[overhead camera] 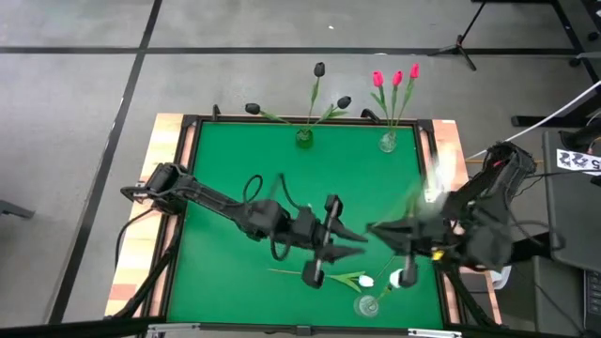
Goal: Sort flowers into vase by color
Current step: Put the white tulip into the bottom transparent vase
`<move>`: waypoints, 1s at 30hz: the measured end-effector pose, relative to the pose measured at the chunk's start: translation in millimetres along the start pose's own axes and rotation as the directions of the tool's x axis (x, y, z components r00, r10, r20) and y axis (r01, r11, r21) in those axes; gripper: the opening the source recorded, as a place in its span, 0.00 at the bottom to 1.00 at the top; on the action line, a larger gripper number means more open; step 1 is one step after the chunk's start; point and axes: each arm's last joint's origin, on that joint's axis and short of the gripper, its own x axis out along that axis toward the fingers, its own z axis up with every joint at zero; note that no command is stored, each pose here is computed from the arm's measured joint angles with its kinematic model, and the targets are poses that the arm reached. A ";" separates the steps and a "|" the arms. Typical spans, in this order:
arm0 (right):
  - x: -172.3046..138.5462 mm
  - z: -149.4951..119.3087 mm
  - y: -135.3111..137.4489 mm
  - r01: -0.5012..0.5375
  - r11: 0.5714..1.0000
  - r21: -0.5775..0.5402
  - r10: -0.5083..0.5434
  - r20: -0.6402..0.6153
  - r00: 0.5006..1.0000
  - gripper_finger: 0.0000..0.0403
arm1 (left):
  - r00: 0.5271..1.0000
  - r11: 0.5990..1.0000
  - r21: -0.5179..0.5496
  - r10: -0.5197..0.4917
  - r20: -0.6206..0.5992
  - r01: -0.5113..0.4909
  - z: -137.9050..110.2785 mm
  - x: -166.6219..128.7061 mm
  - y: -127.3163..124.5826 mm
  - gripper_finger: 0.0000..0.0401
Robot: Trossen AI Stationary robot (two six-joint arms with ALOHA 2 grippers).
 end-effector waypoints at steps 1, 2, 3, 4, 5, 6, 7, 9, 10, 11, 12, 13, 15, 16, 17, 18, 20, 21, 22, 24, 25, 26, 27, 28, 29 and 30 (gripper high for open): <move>-5.3 3.7 1.3 0.020 1.000 0.000 -0.020 0.010 1.000 0.01 | 0.999 1.000 0.022 0.000 -0.053 0.001 -1.5 -0.6 -0.3 0.23; -10.3 6.3 3.1 0.031 0.999 -0.007 -0.031 0.015 0.999 0.01 | 0.996 0.999 0.040 0.001 -0.091 0.003 0.8 -1.6 -0.3 0.26; -14.1 8.2 4.8 0.040 0.999 -0.014 -0.039 0.019 0.999 0.01 | 0.992 0.999 0.051 0.002 -0.123 0.004 4.9 -2.6 -0.2 0.29; -17.2 9.3 6.4 0.045 0.999 -0.025 -0.044 0.020 0.999 0.01 | 0.989 0.998 0.055 0.007 -0.146 0.001 10.7 -3.8 0.3 0.31; -20.4 10.2 7.9 0.048 0.999 -0.025 -0.047 0.021 0.999 0.01 | 0.983 0.998 0.059 0.010 -0.183 0.001 16.2 -5.5 0.5 0.34; -23.8 11.1 9.2 0.049 0.999 -0.017 -0.049 0.024 0.999 0.01 | 0.978 0.999 0.054 0.014 -0.210 -0.003 21.5 -6.8 0.8 0.36; -27.4 11.9 10.4 0.055 0.998 -0.007 -0.055 0.027 0.998 0.01 | 0.970 0.999 0.049 0.015 -0.244 -0.004 24.9 -8.7 0.9 0.38; -38.1 10.4 14.8 0.086 0.996 -0.007 -0.085 0.028 0.996 0.00 | 0.951 0.999 0.046 0.019 -0.309 -0.005 27.5 -12.5 1.1 0.40; -44.9 8.0 18.4 0.112 0.994 -0.011 -0.112 0.029 0.993 0.00 | 0.942 0.999 0.050 0.019 -0.336 -0.003 28.8 -14.7 0.8 0.41; -53.4 4.8 23.2 0.135 0.991 -0.016 -0.135 0.029 0.990 0.00 | 0.938 0.998 0.057 0.018 -0.345 0.002 33.1 -16.3 -0.2 0.41; -61.6 1.6 28.3 0.159 0.987 -0.014 -0.159 0.031 0.987 0.00 | 0.939 0.997 0.071 0.018 -0.343 0.007 40.1 -17.9 -1.0 0.42; -70.2 -2.0 33.8 0.175 0.985 -0.014 -0.174 0.031 0.984 0.00 | 0.943 0.996 0.083 0.013 -0.333 0.015 47.8 -19.5 -2.6 0.42; -82.9 -9.2 45.0 0.127 0.992 -0.018 -0.126 0.022 0.992 0.00 | 0.951 0.994 0.103 0.009 -0.309 0.024 64.0 -22.5 -5.1 0.42; -88.2 -12.7 50.9 0.105 0.994 -0.004 -0.105 0.018 0.994 0.00 | 0.952 0.994 0.110 0.006 -0.305 0.029 68.9 -23.7 -6.1 0.42; -93.5 -16.0 57.0 0.084 0.996 0.016 -0.084 0.014 0.996 0.00 | 0.949 0.993 0.118 0.010 -0.315 0.029 72.0 -25.3 -6.5 0.42; -95.6 -19.8 62.5 0.076 0.997 0.029 -0.077 0.013 0.997 0.00 | 0.944 0.992 0.123 0.013 -0.330 0.029 72.8 -26.8 -7.3 0.42; -96.9 -25.1 70.7 0.077 0.995 0.056 -0.078 0.012 0.997 0.00 | 0.934 0.991 0.130 0.028 -0.355 0.020 74.0 -29.5 -7.4 0.42; -96.9 -28.5 74.8 0.078 0.995 0.067 -0.079 0.012 0.997 0.00 | 0.933 0.991 0.132 0.035 -0.357 0.014 76.7 -30.7 -6.8 0.42; -96.6 -32.0 78.6 0.080 0.994 0.072 -0.081 0.012 0.997 0.00 | 0.933 0.991 0.136 0.044 -0.357 0.006 80.6 -32.1 -6.3 0.42; -96.0 -38.0 84.0 0.085 0.994 0.069 -0.086 0.012 0.996 0.00 | 0.935 0.990 0.139 0.056 -0.350 -0.007 88.4 -34.3 -5.5 0.42; -95.9 -38.2 85.5 0.084 0.994 0.076 -0.085 0.012 0.996 0.00 | 0.936 0.990 0.140 0.059 -0.348 -0.011 90.1 -34.5 -5.4 0.42; -95.8 -36.8 86.1 0.077 0.993 0.092 -0.078 0.012 0.997 0.00 | 0.935 0.990 0.140 0.059 -0.350 -0.010 90.2 -34.6 -5.5 0.42; -95.9 -35.1 86.6 0.057 0.993 0.104 -0.059 0.013 0.998 0.00 | 0.930 0.990 0.142 0.060 -0.362 -0.008 89.0 -35.1 -5.4 0.42; -95.9 -34.2 87.7 0.015 0.993 0.115 -0.017 0.016 1.000 0.00 | 0.924 0.990 0.143 0.060 -0.377 -0.006 86.5 -35.6 -5.6 0.42; -95.9 -34.2 89.1 -0.034 0.991 0.131 0.032 0.019 0.999 0.00 | 0.920 0.990 0.142 0.060 -0.387 -0.005 84.9 -35.9 -5.6 0.42; -95.9 -36.4 91.7 -0.075 0.987 0.144 0.073 0.020 0.997 0.00 | 0.918 0.990 0.142 0.061 -0.392 -0.005 84.3 -36.1 -5.5 0.42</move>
